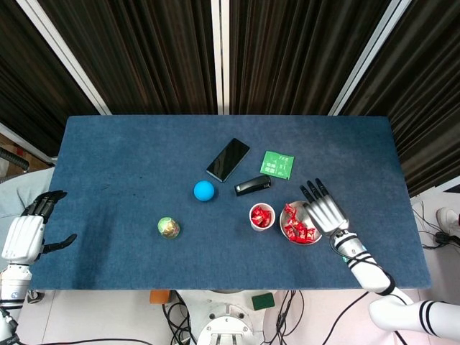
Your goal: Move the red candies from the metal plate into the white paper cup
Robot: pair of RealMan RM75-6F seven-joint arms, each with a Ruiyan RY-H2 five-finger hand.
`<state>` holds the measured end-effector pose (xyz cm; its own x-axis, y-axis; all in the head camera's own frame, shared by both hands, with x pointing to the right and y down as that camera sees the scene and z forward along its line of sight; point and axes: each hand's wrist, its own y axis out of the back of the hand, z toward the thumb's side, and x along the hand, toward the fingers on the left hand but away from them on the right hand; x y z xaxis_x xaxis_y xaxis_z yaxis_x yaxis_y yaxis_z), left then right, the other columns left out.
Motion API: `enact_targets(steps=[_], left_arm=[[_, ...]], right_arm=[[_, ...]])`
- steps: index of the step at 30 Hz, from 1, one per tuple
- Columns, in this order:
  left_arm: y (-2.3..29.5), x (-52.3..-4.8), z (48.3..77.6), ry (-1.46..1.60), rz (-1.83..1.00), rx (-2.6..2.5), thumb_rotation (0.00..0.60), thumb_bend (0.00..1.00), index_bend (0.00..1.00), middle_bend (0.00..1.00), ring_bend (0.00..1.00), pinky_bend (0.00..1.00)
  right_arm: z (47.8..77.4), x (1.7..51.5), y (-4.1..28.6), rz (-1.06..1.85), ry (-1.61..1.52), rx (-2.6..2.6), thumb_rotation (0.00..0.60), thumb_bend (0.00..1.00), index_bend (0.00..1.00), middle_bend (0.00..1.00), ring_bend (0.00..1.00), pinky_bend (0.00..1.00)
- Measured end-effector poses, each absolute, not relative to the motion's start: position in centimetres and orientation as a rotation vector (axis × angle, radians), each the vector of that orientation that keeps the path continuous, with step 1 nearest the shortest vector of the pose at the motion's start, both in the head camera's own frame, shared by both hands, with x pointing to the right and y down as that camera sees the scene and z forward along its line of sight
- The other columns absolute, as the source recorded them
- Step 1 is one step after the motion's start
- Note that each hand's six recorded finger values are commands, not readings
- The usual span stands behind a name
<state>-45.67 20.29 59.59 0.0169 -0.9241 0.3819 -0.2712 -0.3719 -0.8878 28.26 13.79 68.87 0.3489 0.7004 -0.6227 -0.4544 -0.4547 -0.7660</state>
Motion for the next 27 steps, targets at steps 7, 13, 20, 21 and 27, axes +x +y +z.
enact_targets(steps=[7, 13, 20, 21, 27], left_arm=[[20.3, -45.7, 59.5, 1.233, -1.382, -1.689, 0.6, 0.12, 0.17, 0.14, 0.1, 0.24], [20.3, -45.8, 59.5, 1.238, -1.383, -1.687, 0.6, 0.12, 0.17, 0.14, 0.1, 0.24], [20.3, -46.1, 59.4, 1.245, -1.383, -1.683, 0.6, 0.12, 0.17, 0.14, 0.1, 0.24], [20.3, -46.1, 59.4, 1.245, -1.383, -1.683, 0.6, 0.12, 0.17, 0.14, 0.1, 0.24], [20.3, -46.2, 59.3, 1.248, -1.382, -1.681, 0.6, 0.12, 0.17, 0.14, 0.1, 0.24]], right_arm=[[65.7, 25.6, 12.7, 1.228, -0.307, -1.54, 0.6, 0.3, 0.56, 0.06, 0.0, 0.0], [64.0, 21.7, 12.1, 1.098, -0.327, -1.555, 0.6, 0.3, 0.56, 0.06, 0.0, 0.0], [63.9, 19.0, 12.6, 1.031, -0.312, -1.591, 0.6, 0.3, 0.56, 0.06, 0.0, 0.0], [63.9, 18.7, 12.7, 1.023, -0.308, -1.597, 0.6, 0.3, 0.56, 0.06, 0.0, 0.0], [64.3, 17.7, 13.2, 0.998, -0.297, -1.623, 0.6, 0.29, 0.55, 0.06, 0.0, 0.0]])
